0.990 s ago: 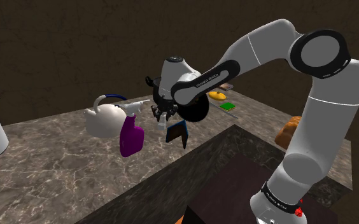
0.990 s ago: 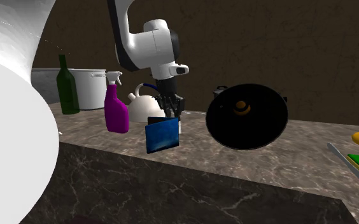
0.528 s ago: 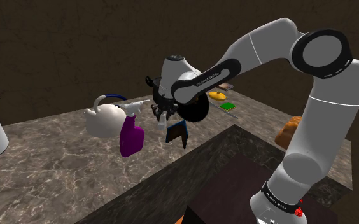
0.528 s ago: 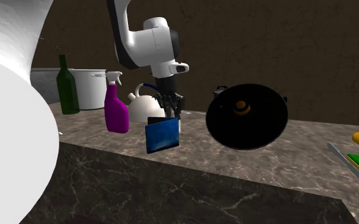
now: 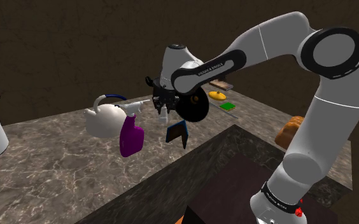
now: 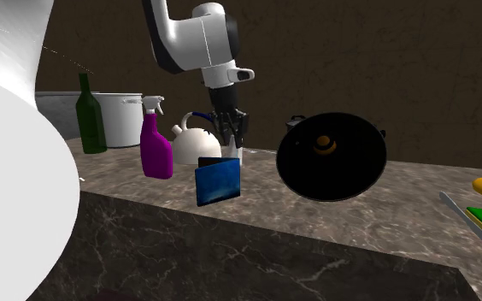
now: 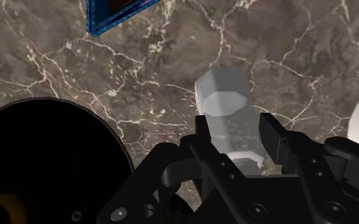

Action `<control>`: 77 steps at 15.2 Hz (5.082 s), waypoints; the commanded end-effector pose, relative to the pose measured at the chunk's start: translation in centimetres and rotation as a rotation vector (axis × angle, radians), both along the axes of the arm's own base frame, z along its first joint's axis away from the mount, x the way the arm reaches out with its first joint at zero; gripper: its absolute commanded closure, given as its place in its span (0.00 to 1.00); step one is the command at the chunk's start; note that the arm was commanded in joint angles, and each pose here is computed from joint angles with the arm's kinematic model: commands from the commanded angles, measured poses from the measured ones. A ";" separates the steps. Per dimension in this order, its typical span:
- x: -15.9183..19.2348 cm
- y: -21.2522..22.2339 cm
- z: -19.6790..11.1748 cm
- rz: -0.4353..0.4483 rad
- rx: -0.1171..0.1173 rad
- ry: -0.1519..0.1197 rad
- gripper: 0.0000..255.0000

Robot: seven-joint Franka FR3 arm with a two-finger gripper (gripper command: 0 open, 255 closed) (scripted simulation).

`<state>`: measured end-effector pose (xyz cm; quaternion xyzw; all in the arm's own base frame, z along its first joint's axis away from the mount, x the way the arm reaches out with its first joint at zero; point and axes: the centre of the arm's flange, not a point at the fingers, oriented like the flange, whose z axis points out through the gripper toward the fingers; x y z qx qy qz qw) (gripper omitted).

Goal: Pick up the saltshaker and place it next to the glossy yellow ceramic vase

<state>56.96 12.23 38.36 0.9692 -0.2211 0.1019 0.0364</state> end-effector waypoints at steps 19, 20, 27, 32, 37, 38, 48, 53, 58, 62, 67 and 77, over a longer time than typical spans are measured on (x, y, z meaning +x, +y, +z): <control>-0.1 0.1 10.5 0.000 0.000 0.000 1.00; -0.1 0.1 11.0 0.000 0.000 0.000 1.00; -0.4 -2.5 13.2 0.000 0.000 0.000 1.00; -1.1 -9.1 13.3 0.000 0.000 0.000 1.00; -1.8 -15.6 13.3 0.000 0.000 0.000 1.00; -2.0 -16.9 13.3 0.000 0.000 0.000 1.00; -3.5 -30.1 13.3 0.000 0.000 0.000 1.00; -4.2 -36.6 13.3 0.000 0.000 0.000 1.00; -4.9 -43.2 13.4 0.000 0.000 0.000 1.00; -5.5 -48.4 13.4 0.000 0.000 0.000 1.00; -6.3 -55.0 13.4 0.000 0.000 0.000 1.00; -7.8 -68.1 13.4 0.000 0.000 0.000 1.00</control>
